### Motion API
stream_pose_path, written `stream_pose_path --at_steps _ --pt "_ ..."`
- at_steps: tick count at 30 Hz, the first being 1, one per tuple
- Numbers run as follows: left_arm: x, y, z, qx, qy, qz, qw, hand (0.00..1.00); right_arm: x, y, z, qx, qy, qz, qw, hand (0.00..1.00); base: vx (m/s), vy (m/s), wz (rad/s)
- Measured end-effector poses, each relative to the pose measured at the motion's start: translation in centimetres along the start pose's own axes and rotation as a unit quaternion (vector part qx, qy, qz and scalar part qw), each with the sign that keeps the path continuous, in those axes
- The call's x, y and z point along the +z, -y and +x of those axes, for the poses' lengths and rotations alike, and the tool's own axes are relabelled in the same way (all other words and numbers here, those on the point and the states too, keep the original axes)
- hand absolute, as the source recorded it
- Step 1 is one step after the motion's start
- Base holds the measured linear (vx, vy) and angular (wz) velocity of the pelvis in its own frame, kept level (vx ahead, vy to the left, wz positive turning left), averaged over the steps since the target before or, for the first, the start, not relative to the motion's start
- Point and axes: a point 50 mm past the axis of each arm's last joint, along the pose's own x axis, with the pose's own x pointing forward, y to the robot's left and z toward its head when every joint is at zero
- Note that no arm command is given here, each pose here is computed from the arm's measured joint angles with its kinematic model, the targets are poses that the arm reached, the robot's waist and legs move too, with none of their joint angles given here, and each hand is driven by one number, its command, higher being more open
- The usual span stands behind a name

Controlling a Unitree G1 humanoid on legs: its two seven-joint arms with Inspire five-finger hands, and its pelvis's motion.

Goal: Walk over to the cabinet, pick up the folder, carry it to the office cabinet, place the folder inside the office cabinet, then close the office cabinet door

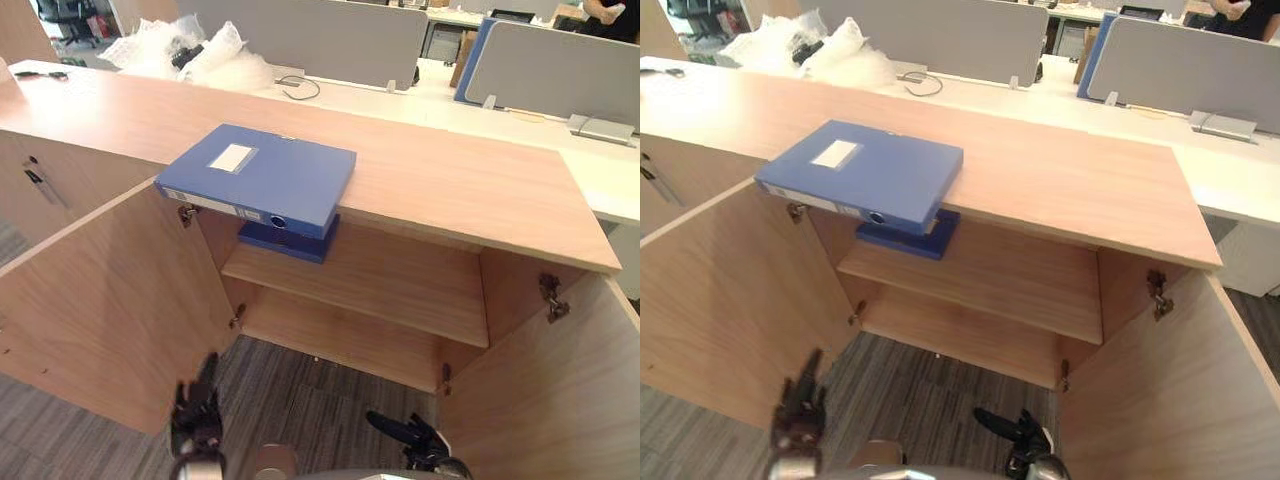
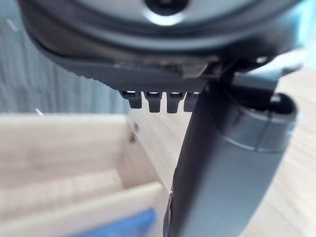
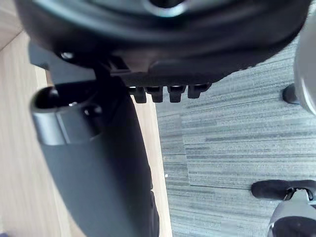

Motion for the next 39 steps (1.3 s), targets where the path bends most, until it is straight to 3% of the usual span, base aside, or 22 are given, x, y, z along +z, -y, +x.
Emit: stream_pose_path --at_steps 9,13,15,21,25,30,31,36,39 --pt "7.8 10.6 -3.4 -0.186 0.215 -0.010 0.959 1.00 -0.8 0.9 -0.5 -0.006 -0.001 -0.010 1.000 1.00 0.04 0.000 -0.04" --pt "9.9 14.0 -6.4 -0.217 0.320 0.069 0.920 1.00 -1.3 1.4 -0.6 -0.015 -0.006 0.003 1.000 1.00 0.03 -0.030 0.07" --pt "11.2 15.5 -8.2 -0.199 0.413 0.150 0.876 1.00 -1.6 1.6 -0.7 -0.020 -0.009 0.014 1.000 1.00 0.04 -0.014 0.05" --pt "13.4 16.2 -10.2 -0.066 0.577 0.279 0.765 1.00 -2.3 2.2 -1.0 -0.033 -0.017 0.029 0.999 1.00 0.05 -0.007 0.00" --pt "13.3 16.7 -10.7 -0.038 0.618 0.351 0.703 1.00 -2.9 2.5 -1.2 -0.038 -0.024 0.029 0.999 1.00 0.04 -0.010 -0.02" --pt "11.7 18.4 -11.1 -0.093 0.631 0.417 0.648 1.00 -3.1 2.7 -1.3 -0.039 -0.027 0.028 0.998 1.00 0.00 -0.011 -0.07" --pt "11.2 19.2 -11.4 -0.126 0.642 0.444 0.612 1.00 -3.1 2.9 -1.3 -0.039 -0.028 0.024 0.999 1.00 -0.01 -0.014 -0.12" --pt "9.6 20.2 -10.9 -0.203 0.655 0.538 0.490 1.00 -2.6 3.5 -1.2 -0.035 -0.023 -0.013 0.999 1.00 -0.03 -0.021 -0.16" --pt "8.8 19.5 -9.2 -0.196 0.637 0.595 0.449 1.00 -2.4 4.3 -1.1 -0.039 -0.026 -0.030 0.998 1.00 -0.04 -0.035 -0.02"
